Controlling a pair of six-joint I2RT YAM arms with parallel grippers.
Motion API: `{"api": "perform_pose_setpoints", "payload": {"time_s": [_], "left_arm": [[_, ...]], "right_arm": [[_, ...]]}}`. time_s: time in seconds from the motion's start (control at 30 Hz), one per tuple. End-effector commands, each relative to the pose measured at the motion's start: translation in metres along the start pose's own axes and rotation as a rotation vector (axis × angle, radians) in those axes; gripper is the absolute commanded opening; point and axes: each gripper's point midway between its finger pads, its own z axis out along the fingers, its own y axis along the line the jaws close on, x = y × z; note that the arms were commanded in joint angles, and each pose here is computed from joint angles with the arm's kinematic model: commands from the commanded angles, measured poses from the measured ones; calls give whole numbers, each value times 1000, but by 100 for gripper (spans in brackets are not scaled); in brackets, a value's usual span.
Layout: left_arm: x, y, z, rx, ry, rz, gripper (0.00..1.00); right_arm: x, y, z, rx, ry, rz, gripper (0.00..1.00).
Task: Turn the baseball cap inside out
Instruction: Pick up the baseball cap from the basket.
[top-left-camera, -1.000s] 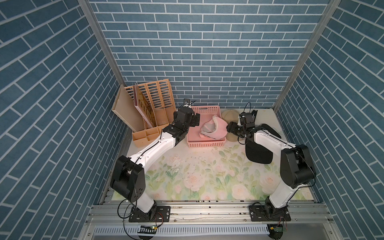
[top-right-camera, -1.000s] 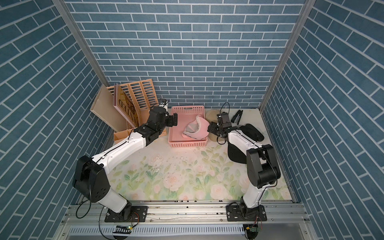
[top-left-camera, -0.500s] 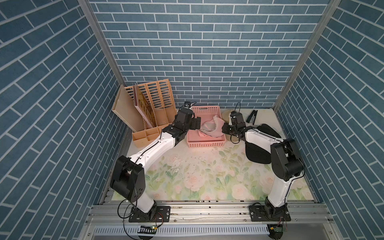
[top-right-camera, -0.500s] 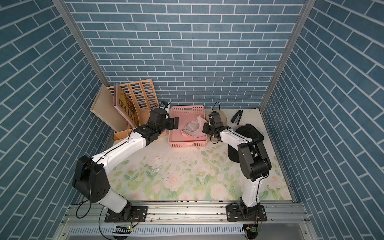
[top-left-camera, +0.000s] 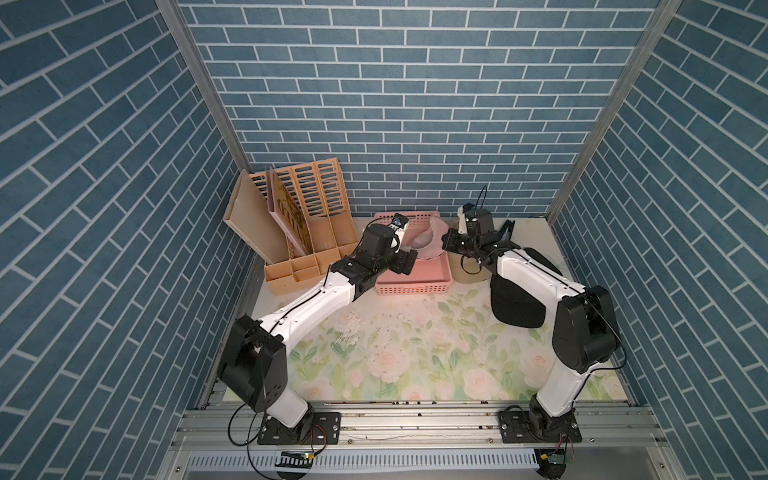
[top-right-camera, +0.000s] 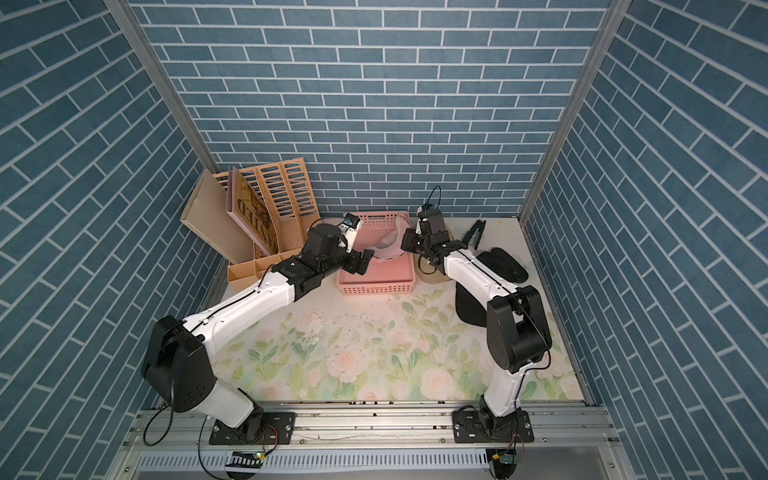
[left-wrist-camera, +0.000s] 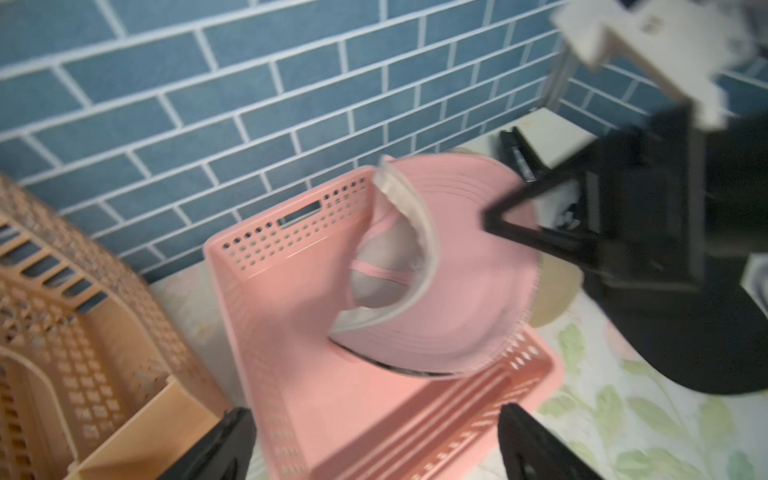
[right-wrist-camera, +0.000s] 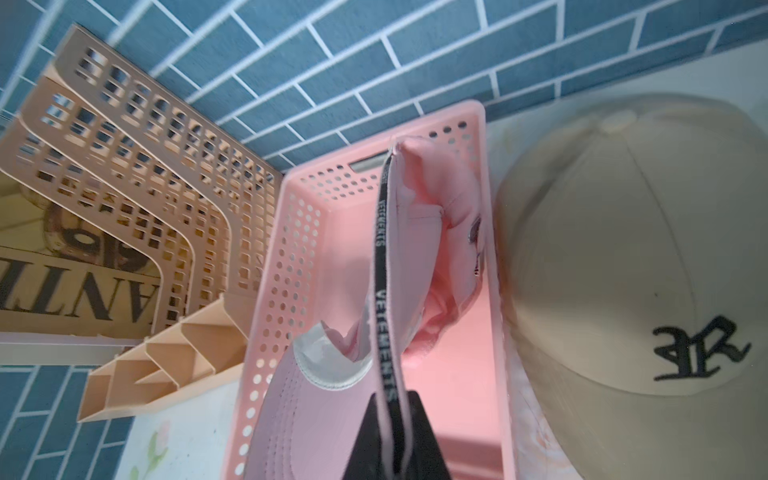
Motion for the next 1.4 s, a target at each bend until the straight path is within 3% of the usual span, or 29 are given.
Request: {"api": "perform_pose_setpoints", "payload": {"time_s": [0.0, 0.1, 0.4, 0.77, 0.83, 0.97, 1.13, 1.23, 1.3, 1.37], "left_arm": [[-16, -27, -15, 49, -47, 176, 95], [-16, -37, -15, 35, -49, 235, 95], [-30, -22, -5, -81, -54, 244, 89], [3, -14, 20, -140, 53, 317, 86], [5, -10, 24, -159, 64, 322, 81], [3, -1, 30, -176, 64, 313, 56], [7, -4, 31, -142, 74, 328, 36], [14, -10, 32, -101, 89, 329, 19], [17, -13, 32, -81, 104, 331, 2], [16, -15, 31, -64, 87, 325, 0]], "right_arm": [[-21, 30, -25, -51, -17, -7, 0], [-25, 43, -31, -74, -7, -9, 0], [-16, 70, -45, -145, 24, -17, 0], [-4, 87, -50, -223, 50, -5, 0], [-1, 91, -53, -231, 53, -11, 0], [10, 91, -55, -247, 66, -3, 0], [19, 90, -53, -268, 80, 11, 0], [18, 93, -52, -285, 78, 16, 0], [15, 97, -52, -297, 75, 14, 0], [11, 102, -54, -319, 64, 4, 1]]}}
